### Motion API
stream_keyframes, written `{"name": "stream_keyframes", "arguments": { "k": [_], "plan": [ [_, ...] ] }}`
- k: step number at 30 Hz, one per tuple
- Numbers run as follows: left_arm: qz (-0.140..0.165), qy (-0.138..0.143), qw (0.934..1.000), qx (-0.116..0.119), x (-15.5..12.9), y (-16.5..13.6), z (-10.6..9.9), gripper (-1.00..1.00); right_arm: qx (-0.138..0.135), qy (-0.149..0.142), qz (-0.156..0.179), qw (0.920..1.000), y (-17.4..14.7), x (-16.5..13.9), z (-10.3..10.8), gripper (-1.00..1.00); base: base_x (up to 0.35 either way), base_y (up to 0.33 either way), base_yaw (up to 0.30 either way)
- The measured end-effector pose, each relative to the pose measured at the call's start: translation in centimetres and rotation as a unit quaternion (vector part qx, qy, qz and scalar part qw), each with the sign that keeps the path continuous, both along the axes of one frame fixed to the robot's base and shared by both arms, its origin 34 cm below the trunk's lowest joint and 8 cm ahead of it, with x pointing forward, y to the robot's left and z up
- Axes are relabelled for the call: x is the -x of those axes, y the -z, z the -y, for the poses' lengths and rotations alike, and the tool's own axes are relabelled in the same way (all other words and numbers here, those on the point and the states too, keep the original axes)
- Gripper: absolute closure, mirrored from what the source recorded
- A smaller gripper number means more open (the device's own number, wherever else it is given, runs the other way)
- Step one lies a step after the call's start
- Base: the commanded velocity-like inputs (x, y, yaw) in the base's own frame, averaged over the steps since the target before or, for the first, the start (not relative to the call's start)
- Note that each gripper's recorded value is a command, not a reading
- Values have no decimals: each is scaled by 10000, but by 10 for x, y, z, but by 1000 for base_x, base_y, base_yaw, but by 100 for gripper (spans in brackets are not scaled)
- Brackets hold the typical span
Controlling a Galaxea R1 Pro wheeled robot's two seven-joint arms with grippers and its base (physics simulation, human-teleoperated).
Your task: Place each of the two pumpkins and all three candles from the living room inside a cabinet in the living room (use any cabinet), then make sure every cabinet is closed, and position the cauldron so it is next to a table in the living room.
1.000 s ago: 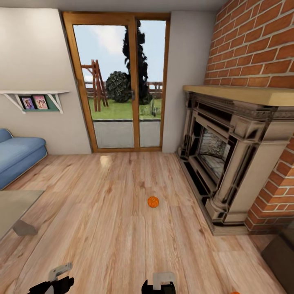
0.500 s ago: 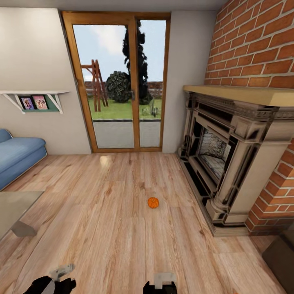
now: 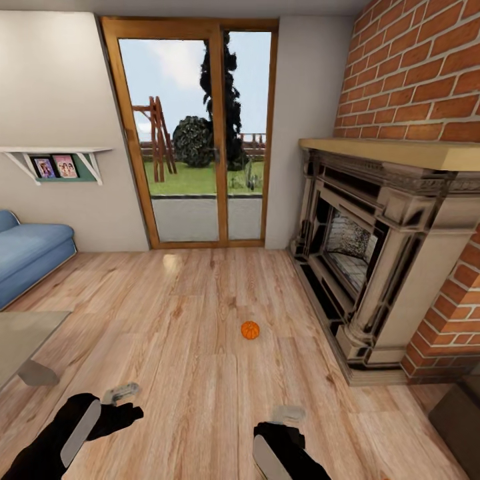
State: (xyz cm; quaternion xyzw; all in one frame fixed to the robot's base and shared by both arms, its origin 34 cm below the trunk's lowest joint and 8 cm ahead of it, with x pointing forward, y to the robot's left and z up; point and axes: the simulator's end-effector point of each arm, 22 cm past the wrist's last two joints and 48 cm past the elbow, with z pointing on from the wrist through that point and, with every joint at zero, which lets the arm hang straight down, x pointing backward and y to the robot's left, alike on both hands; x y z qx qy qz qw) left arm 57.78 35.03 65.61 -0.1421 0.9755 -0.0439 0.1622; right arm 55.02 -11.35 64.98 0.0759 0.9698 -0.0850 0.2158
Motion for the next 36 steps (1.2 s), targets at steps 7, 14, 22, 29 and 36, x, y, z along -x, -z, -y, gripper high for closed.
{"name": "stream_keyframes", "arguments": {
  "k": [7, 14, 22, 29, 36],
  "plan": [
    [-53, -24, 10000, 53, 0, 6, -1, -100, -10, -90, 6, 10000, -5, -25, 1, -100, 0, 0, 0],
    [37, -167, 9999, 15, -9, 0, -22, -100, 47, -111, -10, 9999, 7, -25, 3, -100, 0, 0, 0],
    [-89, -321, 9992, -226, -1, 4, -68, -100, 97, -363, -197, 9991, 11, -34, 1, -100, 0, 0, 0],
    [-110, -327, 9991, -241, 1, 15, -71, -100, 87, -216, 12, 9997, -1, -70, 11, -100, 0, 0, 0],
    [-93, -330, 9991, -239, 1, 27, -71, -100, 180, -217, -54, 9996, 16, -67, 16, -100, 0, 0, 0]
  ]
}}
